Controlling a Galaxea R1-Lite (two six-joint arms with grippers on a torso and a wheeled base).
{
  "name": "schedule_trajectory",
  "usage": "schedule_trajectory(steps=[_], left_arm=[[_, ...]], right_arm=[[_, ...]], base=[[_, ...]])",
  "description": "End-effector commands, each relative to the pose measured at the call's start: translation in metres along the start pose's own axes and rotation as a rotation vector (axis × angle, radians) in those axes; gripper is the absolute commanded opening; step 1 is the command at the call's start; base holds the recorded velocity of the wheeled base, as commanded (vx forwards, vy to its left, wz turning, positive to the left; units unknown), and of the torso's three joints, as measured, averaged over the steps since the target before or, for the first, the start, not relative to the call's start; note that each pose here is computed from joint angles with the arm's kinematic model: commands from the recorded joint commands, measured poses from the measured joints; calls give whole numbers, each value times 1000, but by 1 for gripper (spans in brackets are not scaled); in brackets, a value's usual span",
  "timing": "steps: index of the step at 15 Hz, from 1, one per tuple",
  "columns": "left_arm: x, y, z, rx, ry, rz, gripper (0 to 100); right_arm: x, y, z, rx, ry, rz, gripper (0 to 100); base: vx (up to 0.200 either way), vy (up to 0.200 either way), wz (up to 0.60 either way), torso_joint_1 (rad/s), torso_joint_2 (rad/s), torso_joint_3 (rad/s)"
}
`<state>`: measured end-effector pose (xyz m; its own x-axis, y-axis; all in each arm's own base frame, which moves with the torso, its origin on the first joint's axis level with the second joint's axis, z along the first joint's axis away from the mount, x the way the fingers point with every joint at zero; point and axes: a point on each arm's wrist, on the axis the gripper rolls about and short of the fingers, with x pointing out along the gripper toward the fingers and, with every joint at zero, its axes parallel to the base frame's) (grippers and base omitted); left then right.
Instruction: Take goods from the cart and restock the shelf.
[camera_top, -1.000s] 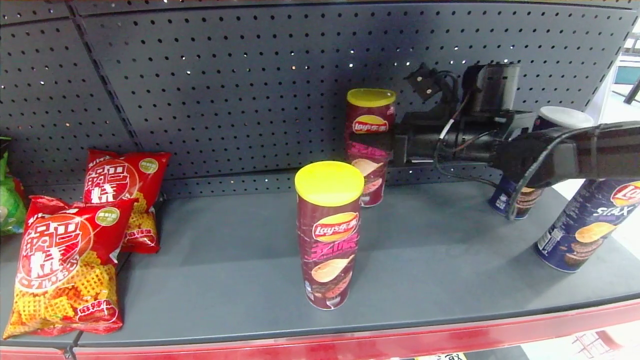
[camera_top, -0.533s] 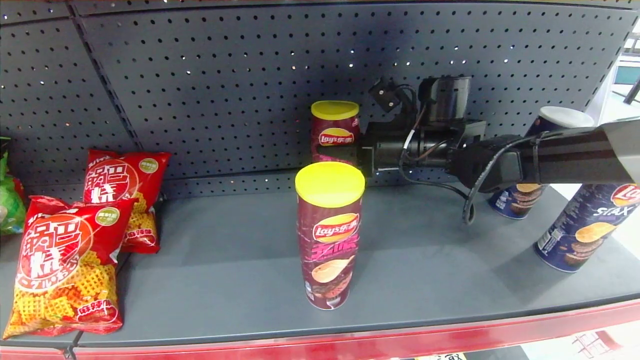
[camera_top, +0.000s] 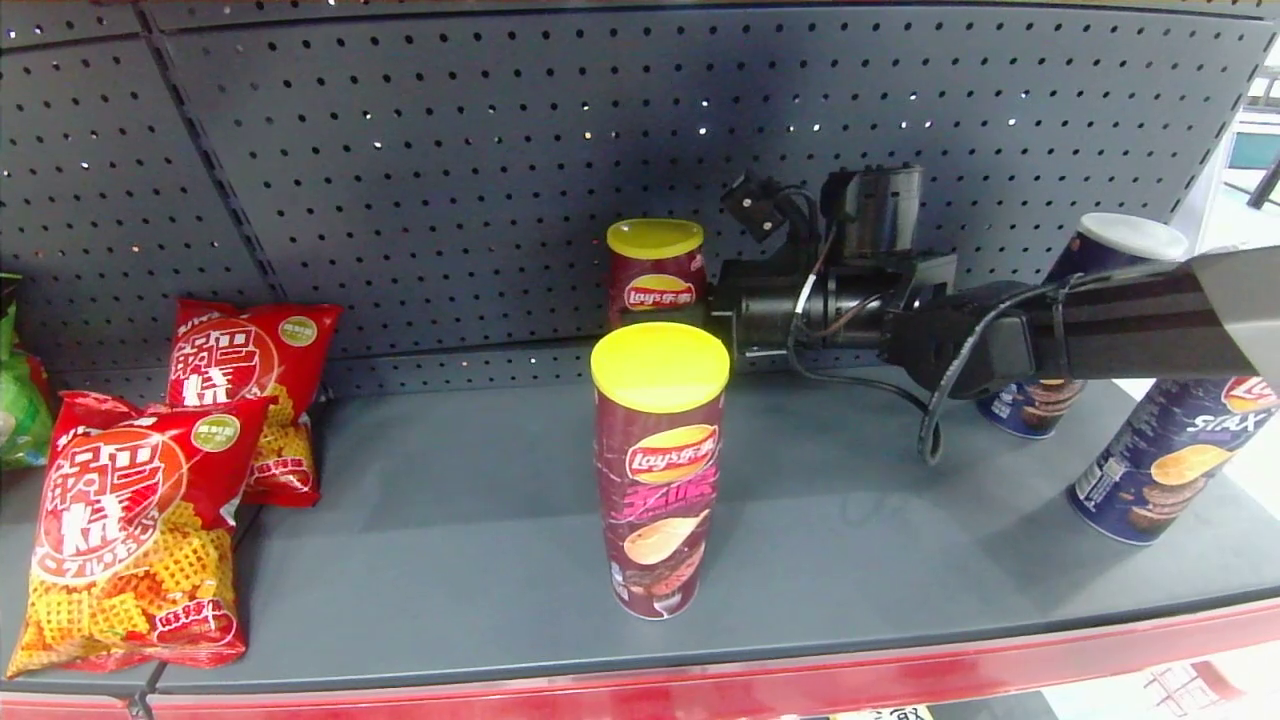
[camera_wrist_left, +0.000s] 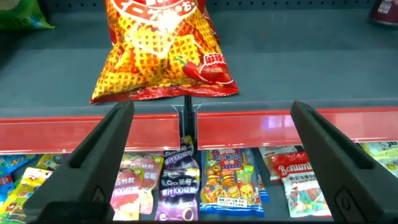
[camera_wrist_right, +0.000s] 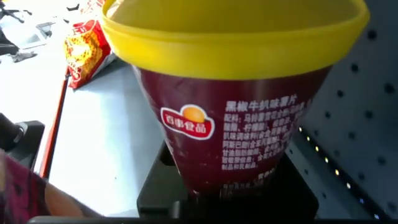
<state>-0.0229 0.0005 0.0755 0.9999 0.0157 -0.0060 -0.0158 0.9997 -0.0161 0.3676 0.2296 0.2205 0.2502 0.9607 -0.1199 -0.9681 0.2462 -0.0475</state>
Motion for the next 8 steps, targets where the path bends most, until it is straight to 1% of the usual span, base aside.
schedule_trajectory(steps=[1,8], left_arm=[[0,0,0,-1,-1,1,100],[0,0,0,-1,-1,1,100]], right_arm=[[1,8,1,1,3,16,0],[12,10,-6,4,7,38,0]], base=[[0,0,0,0,0,0],[0,0,0,0,0,0]])
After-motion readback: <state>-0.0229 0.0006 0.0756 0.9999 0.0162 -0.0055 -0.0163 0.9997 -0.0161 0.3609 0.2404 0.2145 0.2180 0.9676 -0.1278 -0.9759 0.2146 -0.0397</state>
